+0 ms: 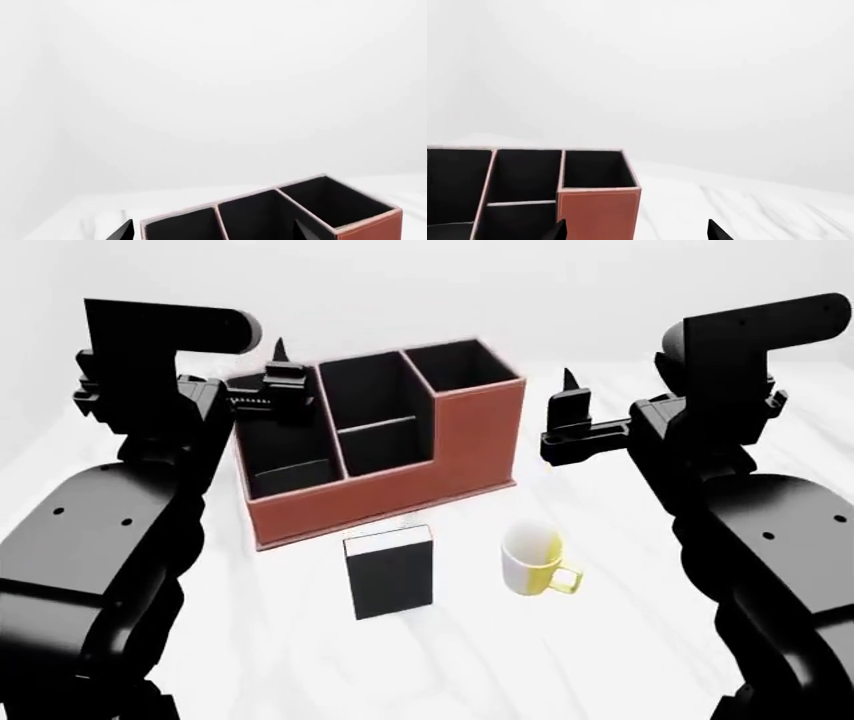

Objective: Pick up the book and place it in the right compartment of the caddy.

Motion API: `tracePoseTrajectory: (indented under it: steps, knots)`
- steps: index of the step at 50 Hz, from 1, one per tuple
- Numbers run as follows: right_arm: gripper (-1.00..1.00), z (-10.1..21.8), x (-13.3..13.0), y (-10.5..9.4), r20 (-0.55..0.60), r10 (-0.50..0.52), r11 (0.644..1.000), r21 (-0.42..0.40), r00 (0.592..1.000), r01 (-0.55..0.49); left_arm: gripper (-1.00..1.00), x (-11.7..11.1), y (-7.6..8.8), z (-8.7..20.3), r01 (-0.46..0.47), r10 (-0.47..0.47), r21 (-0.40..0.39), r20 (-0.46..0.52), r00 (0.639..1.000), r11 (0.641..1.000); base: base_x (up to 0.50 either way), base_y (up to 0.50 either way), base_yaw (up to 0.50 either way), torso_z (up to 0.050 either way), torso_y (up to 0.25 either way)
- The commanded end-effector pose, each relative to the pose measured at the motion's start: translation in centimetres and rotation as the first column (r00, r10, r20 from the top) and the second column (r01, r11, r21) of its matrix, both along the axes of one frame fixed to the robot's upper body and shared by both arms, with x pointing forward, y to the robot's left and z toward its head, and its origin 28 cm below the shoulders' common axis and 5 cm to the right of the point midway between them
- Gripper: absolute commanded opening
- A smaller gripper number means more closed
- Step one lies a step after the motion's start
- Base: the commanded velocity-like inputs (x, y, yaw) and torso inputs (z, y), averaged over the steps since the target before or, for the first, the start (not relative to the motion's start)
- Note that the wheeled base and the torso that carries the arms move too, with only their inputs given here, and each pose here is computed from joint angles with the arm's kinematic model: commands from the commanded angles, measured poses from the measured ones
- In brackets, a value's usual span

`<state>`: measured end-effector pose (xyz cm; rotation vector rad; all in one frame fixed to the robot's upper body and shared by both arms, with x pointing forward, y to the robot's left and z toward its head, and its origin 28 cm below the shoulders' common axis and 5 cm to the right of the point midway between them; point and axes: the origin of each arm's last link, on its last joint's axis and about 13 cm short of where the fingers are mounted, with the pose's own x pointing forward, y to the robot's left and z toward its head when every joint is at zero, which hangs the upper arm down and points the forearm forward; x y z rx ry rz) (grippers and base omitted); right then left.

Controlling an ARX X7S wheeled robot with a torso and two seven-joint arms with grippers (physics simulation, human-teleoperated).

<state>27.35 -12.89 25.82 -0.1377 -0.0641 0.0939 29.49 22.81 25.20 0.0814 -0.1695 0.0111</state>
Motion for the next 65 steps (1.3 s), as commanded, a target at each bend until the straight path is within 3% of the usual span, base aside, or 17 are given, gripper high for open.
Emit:
tracePoseTrajectory:
  steps: [1, 40, 43, 56, 57, 60, 61, 62, 63, 64, 65]
  knots:
    - [1.0, 0.0, 0.2, -0.2, -0.014, 0.008, 1.0, 0.008, 1.0, -0.007, 1.0, 0.1, 0.1, 0.1, -0.004, 0.004, 0.007, 0.001, 1.0, 1.0, 0.5, 0.0, 0.0, 0.0, 0.0]
    - [1.0, -0.3, 0.5, -0.2, -0.031, 0.018, 1.0, 0.026, 0.999, -0.017, 1.0, 0.0, 0.2, 0.2, -0.006, 0.006, 0.015, 0.01, 1.0, 1.0, 0.5, 0.0, 0.0, 0.0, 0.002]
    - [1.0, -0.1, 0.3, -0.2, 0.013, 0.046, 0.998, 0.046, 0.999, -0.047, 1.0, 0.0, 0.2, 0.1, -0.006, 0.006, 0.015, 0.009, 1.0, 1.0, 0.33, 0.0, 0.0, 0.0, 0.0]
    - [1.0, -0.2, 0.6, -0.1, -0.047, -0.012, 1.0, -0.024, 0.999, 0.011, 1.0, 0.0, 0.2, 0.2, -0.006, 0.006, 0.015, 0.01, 1.0, 1.0, 0.0, 0.0, 0.0, 0.0, 0.001]
    - [1.0, -0.2, 0.7, 0.2, -0.1, 0.041, 0.996, -0.078, 0.994, -0.049, 1.0, 0.0, 0.1, 0.1, -0.007, 0.007, 0.018, 0.01, 1.0, 1.0, 0.0, 0.0, 0.0, 0.0, 0.0]
    - [1.0, -0.3, 0.1, 0.7, -0.131, 0.177, 0.966, -0.166, 0.975, -0.198, 1.0, 0.0, 0.2, 0.2, -0.006, 0.006, 0.018, 0.01, 1.0, 1.0, 0.0, 0.0, 0.0, 0.0, 0.0]
    - [1.0, -0.4, -0.3, 0.8, -0.158, 0.253, 0.939, -0.199, 0.955, -0.281, 1.0, 0.0, 0.2, 0.2, -0.006, 0.006, 0.018, 0.01, 1.0, 1.0, 0.0, 0.0, 0.0, 0.0, 0.0]
    - [1.0, -0.4, -0.7, 0.9, -0.178, 0.328, 0.904, -0.228, 0.928, -0.363, 1.0, 0.0, 0.2, 0.2, -0.007, 0.007, 0.018, 0.01, 1.0, 1.0, 0.0, 0.0, 0.0, 0.0, 0.0]
    - [1.0, -0.6, -1.8, 1.1, -0.218, 0.46, 0.806, -0.304, 0.861, -0.508, 1.0, 0.0, 0.2, 0.3, -0.008, 0.008, 0.015, 0.009, 1.0, 1.0, 0.0, 0.0, 0.0, 0.0, 0.0]
    - [1.0, -0.6, -1.8, 1.0, -0.218, 0.46, 0.806, -0.304, 0.861, -0.508, 1.0, 0.0, 0.2, 0.3, -0.008, 0.008, 0.015, 0.009, 1.0, 1.0, 0.0, 0.0, 0.0, 0.0, 0.0]
    - [1.0, -0.7, -2.8, 1.0, -0.288, 0.571, 0.717, -0.282, 0.769, -0.638, 1.0, 0.1, 0.2, 0.3, -0.009, 0.009, 0.015, 0.01, 1.0, 1.0, 0.0, 0.0, 0.0, 0.0, 0.0]
